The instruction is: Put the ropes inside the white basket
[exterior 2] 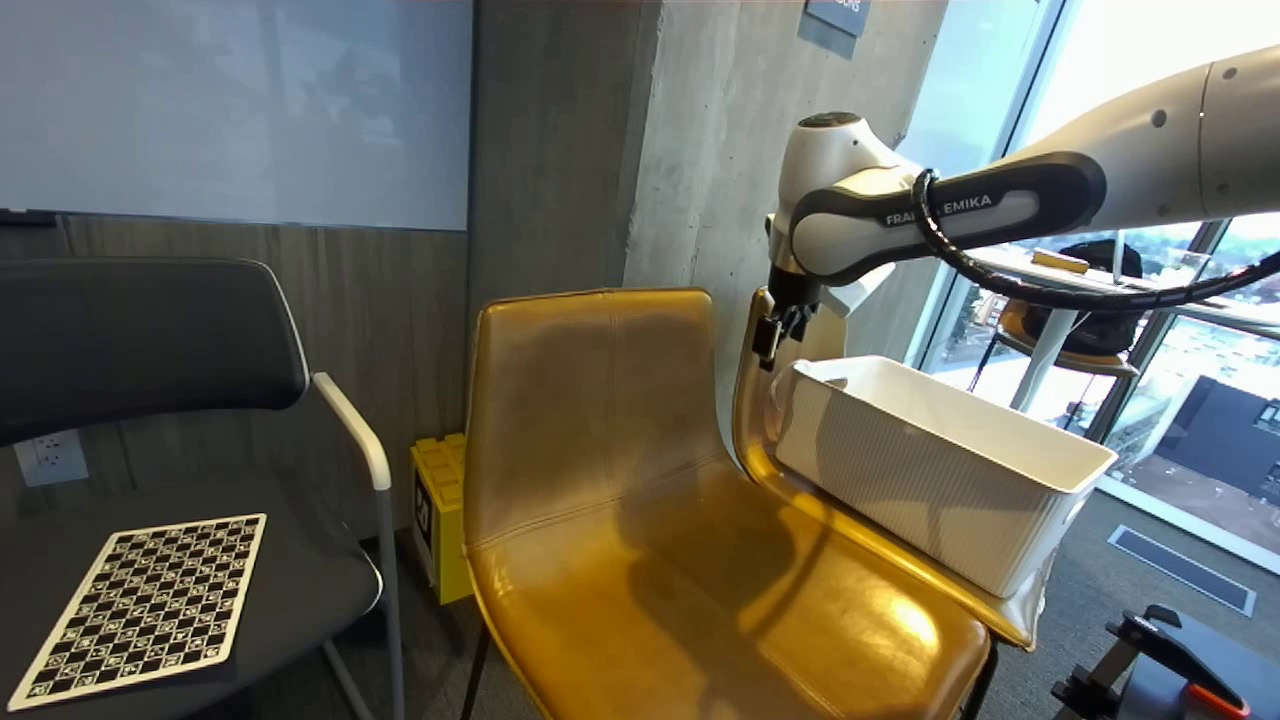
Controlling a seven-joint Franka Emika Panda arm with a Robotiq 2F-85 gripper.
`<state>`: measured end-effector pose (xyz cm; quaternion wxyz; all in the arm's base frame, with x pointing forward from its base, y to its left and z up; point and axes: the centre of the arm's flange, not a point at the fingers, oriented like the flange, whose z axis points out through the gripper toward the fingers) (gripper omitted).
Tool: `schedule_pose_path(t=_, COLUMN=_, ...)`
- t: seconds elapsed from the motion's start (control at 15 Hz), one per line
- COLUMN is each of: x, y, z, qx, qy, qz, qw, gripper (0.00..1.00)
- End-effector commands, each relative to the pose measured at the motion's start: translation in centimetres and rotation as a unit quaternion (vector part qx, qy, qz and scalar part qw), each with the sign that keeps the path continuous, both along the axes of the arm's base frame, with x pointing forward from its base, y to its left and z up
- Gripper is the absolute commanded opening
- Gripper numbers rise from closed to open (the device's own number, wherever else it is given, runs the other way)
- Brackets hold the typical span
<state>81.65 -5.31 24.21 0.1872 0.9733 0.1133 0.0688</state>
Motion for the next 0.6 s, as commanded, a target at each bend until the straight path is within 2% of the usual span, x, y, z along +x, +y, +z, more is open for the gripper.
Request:
schedule_pose_path(t=0.0, x=2.8, y=-0.5, z=-0.1, qx=-0.006, qy=0.009, qz=0.004, qw=0.9999, gripper=1.00)
schedule_pose_path(t=0.53, x=2.3, y=-2.8, z=-3.3, qx=-0.012, qy=0.032, qz=-0.009, qw=0.9994, gripper=0.99)
